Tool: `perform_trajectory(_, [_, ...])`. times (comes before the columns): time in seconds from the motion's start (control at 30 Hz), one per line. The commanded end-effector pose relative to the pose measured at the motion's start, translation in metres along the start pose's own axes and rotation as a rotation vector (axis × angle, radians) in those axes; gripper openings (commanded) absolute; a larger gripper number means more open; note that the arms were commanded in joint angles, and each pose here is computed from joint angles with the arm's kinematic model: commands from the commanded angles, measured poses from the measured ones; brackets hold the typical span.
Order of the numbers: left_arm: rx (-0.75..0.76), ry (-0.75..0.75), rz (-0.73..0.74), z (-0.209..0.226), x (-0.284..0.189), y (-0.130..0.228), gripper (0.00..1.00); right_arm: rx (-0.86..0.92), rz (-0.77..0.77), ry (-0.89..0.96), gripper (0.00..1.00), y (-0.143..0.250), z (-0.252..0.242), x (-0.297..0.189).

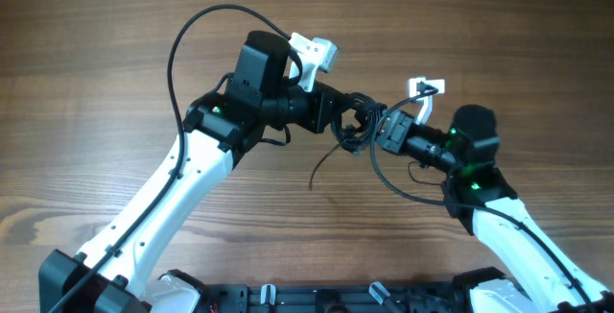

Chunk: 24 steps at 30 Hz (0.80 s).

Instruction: Untangle cables

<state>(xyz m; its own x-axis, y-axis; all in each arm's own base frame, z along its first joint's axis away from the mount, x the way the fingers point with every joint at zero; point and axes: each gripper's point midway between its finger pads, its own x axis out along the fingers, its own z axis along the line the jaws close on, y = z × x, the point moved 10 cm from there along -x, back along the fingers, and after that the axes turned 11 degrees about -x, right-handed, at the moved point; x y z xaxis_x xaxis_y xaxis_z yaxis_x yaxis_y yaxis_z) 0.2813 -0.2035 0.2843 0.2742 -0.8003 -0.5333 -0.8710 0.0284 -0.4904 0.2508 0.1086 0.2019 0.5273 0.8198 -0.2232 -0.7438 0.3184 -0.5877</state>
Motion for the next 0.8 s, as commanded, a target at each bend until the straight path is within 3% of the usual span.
perform_trajectory(0.0, [-0.018,0.097,0.015,-0.008,-0.008,-0.003,0.04,0.055,-0.023,0.375,0.05,0.015,-0.045,-0.004])
perform_trajectory(0.07, [-0.036,0.107,0.024,-0.004,-0.011,-0.004,0.04,0.074,-0.037,0.498,0.05,0.016,-0.059,-0.013])
perform_trajectory(0.4, [-0.026,0.156,0.036,-0.004,-0.015,-0.005,0.04,0.120,-0.133,0.638,0.12,0.002,-0.083,-0.039])
perform_trajectory(0.57, [0.074,0.259,0.070,-0.008,-0.019,-0.004,0.04,0.142,-0.145,0.668,0.23,0.000,-0.089,-0.047])
perform_trajectory(0.77, [0.129,0.235,0.006,0.010,-0.033,-0.015,0.04,0.199,-0.079,0.711,0.45,0.013,-0.094,-0.051])
